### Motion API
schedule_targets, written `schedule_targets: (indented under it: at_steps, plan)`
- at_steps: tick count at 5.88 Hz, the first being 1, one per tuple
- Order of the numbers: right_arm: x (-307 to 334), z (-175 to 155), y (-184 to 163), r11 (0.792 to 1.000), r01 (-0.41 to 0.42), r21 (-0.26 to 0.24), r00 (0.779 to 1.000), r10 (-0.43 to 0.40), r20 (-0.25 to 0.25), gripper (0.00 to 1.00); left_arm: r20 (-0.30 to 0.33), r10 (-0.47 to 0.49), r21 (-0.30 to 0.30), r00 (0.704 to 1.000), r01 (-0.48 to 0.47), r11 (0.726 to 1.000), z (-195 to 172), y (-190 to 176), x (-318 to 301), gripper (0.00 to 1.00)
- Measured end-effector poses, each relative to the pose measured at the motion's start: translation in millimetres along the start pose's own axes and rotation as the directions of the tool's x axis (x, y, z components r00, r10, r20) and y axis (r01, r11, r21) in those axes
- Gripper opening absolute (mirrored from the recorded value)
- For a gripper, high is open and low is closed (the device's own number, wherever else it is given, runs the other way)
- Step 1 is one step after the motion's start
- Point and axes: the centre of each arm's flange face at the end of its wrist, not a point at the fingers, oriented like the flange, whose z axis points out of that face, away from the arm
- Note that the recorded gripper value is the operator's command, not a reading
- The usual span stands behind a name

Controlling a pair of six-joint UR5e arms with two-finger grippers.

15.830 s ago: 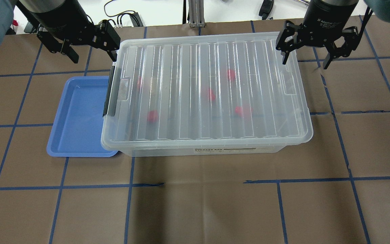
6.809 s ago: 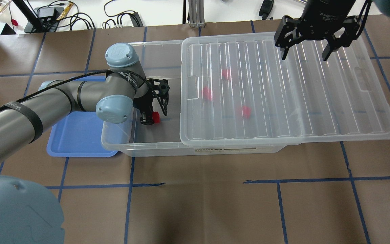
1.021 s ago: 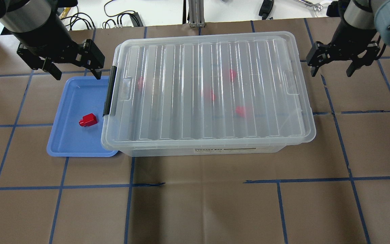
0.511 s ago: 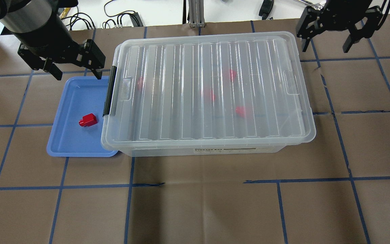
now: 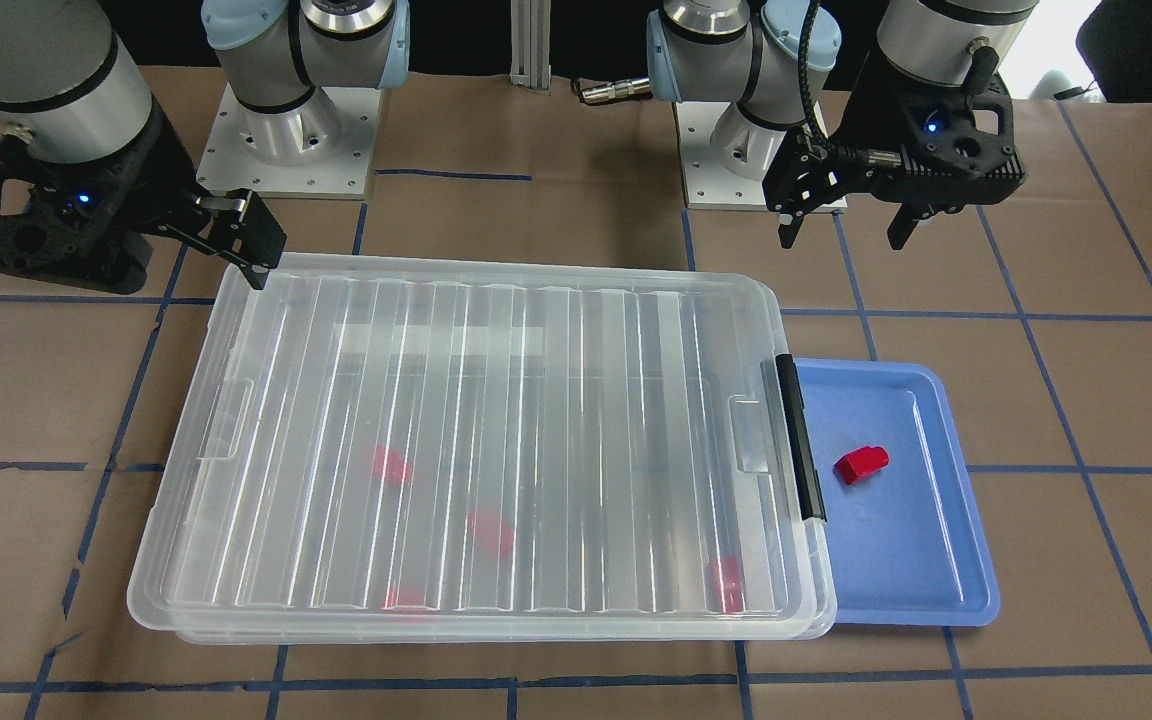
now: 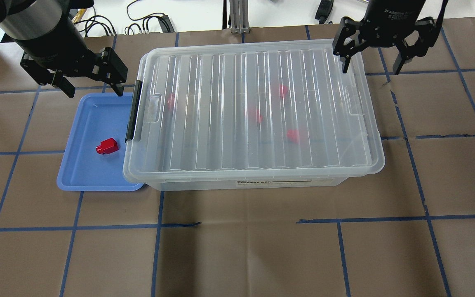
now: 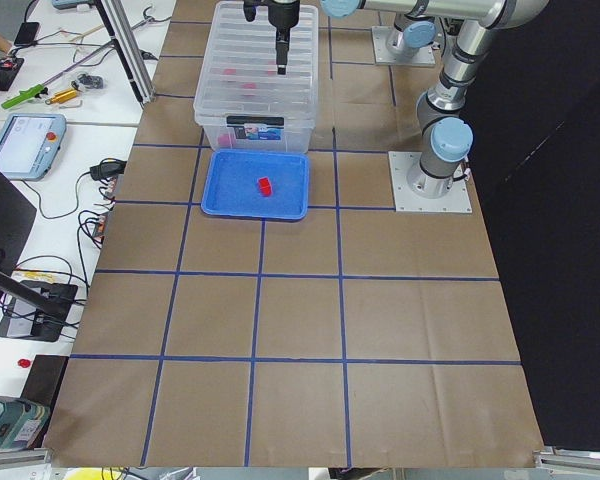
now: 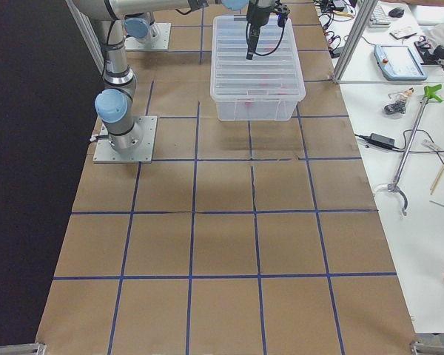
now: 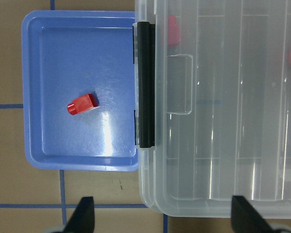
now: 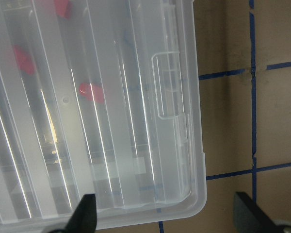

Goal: Place red block in blue tray from box

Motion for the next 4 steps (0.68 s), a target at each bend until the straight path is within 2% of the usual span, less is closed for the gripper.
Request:
schedule_targets:
  at_steps: [4]
  plan:
    - [-2.4,8.1,8.0,1.0,0.014,-0.005,1.0,-0.014,-0.001,1.0,-0.001,0.0,0.005,1.0,0.0,1.0,-1.4,0.3,0.1,0.98]
